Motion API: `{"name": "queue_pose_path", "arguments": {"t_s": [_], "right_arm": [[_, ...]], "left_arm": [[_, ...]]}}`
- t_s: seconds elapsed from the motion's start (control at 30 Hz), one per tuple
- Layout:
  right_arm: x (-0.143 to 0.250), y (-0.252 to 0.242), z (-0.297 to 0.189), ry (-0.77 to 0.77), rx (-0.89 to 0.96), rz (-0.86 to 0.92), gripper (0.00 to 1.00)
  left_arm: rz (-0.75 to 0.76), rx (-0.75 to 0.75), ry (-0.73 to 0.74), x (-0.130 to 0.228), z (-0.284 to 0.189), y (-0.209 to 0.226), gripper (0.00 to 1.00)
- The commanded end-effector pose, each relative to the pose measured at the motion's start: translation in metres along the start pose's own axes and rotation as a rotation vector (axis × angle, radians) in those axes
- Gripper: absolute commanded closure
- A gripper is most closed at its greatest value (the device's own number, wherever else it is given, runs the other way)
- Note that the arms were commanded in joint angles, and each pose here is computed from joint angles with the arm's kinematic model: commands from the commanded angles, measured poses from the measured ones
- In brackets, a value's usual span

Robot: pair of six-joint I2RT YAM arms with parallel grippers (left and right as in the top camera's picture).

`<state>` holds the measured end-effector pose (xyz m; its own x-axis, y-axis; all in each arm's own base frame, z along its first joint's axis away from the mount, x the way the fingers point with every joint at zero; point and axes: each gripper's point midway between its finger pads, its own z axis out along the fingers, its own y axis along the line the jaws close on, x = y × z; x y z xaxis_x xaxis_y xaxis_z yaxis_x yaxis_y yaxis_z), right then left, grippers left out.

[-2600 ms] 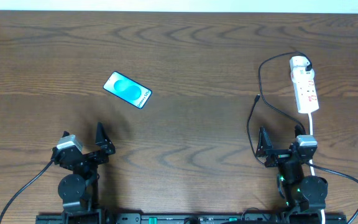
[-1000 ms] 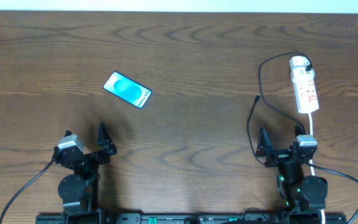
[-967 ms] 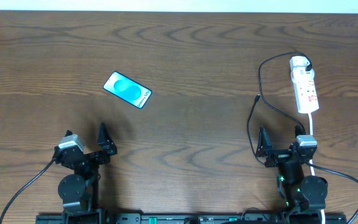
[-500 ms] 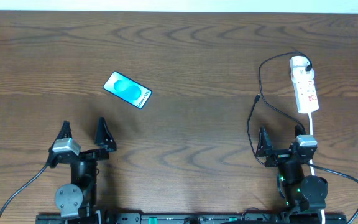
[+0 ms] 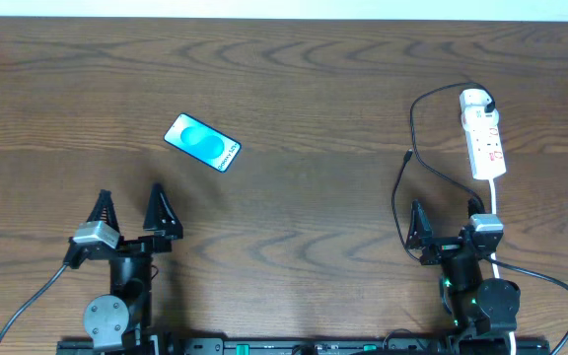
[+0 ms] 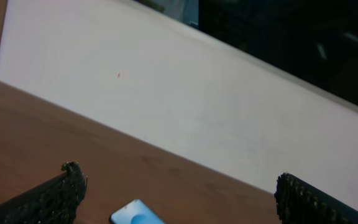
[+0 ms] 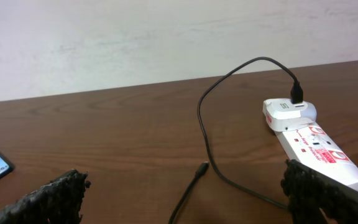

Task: Plug charger to phone and switch on socket
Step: 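Move the left gripper forward over the blue phone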

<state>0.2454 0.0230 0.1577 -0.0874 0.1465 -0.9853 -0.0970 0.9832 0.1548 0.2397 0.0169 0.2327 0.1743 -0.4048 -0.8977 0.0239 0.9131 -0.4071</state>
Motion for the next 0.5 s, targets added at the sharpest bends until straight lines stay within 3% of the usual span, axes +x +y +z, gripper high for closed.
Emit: {"name": "queue_pose_path", "arguments": {"t_s": [0.0,0.47], "right_arm": [[0.001,0.001,0.0,0.002,-0.007,0.008,0.01],[0.001,0.001,0.0,0.002,-0.007,0.008,0.01]], "left_arm": [[-0.005,0.017,-0.039,-0.03,0.0,-0.013,0.01],[-0.019,-0.056,0.125,-0.062,0.046,-0.025,0.01]]}}
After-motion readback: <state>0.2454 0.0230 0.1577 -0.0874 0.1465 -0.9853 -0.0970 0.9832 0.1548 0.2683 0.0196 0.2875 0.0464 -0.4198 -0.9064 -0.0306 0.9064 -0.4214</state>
